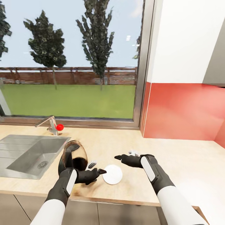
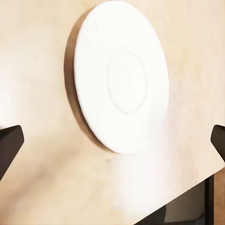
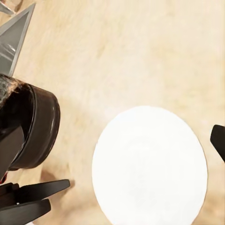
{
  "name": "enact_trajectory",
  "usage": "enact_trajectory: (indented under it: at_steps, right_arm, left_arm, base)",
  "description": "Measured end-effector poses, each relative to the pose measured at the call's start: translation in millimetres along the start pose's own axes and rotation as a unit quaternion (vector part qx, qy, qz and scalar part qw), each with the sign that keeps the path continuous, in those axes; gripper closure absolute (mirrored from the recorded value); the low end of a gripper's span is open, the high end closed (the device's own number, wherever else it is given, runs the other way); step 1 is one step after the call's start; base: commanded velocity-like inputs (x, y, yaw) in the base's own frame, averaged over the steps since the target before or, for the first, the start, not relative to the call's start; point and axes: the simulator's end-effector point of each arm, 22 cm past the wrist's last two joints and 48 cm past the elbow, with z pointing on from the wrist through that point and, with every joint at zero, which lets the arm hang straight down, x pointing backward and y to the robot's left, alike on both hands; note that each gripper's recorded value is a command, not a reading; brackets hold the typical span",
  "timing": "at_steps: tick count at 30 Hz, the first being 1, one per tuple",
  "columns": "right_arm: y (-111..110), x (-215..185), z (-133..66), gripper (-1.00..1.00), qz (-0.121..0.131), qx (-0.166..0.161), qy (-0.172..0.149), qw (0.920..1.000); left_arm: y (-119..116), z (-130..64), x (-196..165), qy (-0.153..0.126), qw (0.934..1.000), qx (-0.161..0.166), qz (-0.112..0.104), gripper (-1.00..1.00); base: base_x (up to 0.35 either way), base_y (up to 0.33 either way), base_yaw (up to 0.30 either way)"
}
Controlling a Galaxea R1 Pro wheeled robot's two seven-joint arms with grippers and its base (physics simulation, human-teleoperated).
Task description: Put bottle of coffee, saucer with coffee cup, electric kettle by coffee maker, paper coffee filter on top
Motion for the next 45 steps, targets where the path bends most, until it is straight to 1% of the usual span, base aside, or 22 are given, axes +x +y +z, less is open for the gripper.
enact_trajectory:
  at_steps: [4, 8, 15, 21, 24, 27, 41, 42, 43, 45]
  right_arm:
    - [-3, 5, 1.9, -1.0, 0.004, 0.002, 0.006, 1.0]
    - [-13, 18, 6.1, -1.0, 0.019, 0.008, 0.02, 0.9996]
    - [-22, 18, 5.4, -1.0, 0.038, 0.01, 0.018, 0.9991]
    - [-26, 17, 4.3, -1.0, 0.042, 0.013, 0.016, 0.9989]
    - [-29, 21, 5.4, -1.0, 0.045, 0.015, 0.021, 0.9986]
    - [-39, 35, 8.9, -1.0, 0.062, 0.021, 0.035, 0.9972]
    - [-45, 45, 11.3, -1.0, 0.075, 0.025, 0.044, 0.9959]
    - [-45, 45, 11.1, -1.0, 0.075, 0.025, 0.044, 0.9959]
    - [-46, 46, 10.9, -1.0, 0.076, 0.025, 0.045, 0.9958]
    - [-47, 47, 11.3, -1.0, 0.077, 0.026, 0.046, 0.9956]
  left_arm:
    - [0, 0.0, 0, 0.0, 1.0, 0.0, 0.0, -1.0]
    - [0, -0.2, 0, 0.0, 1.0, 0.0, 0.0, -1.0]
    - [0, 0.1, 0, 0.0, 1.0, 0.0, 0.0, -1.0]
    - [-1, 1.0, 1, 0.001, 1.0, 0.002, -0.001, -1.0]
    - [0, 3.8, 6, 0.008, 1.0, 0.002, -0.004, -1.0]
    - [0, 8.7, 15, 0.02, 0.9998, 0.001, -0.005, -1.0]
    - [-2, 10.7, 18, 0.024, 0.9997, 0.003, -0.004, -1.0]
    - [-2, 11.6, 20, 0.026, 0.9996, 0.006, -0.007, -1.0]
    - [-3, 14.8, 27, 0.033, 0.9993, 0.012, -0.015, -1.0]
    - [-1, 16.9, 31, 0.039, 0.999, 0.01, -0.017, -1.0]
  base:
    - [0.003, -0.001, 0.0]
    - [0.079, -0.03, 0.0]
    - [0.101, -0.048, 0.0]
    - [0.014, -0.006, 0.0]
    - [0.002, -0.001, 0.0]
    - [0.0, 0.0, 0.0]
    - [0.002, 0.0, 0.0]
    - [0.054, 0.0, 0.0]
    - [0.034, 0.0, 0.0]
    - [0.019, 0.0, 0.0]
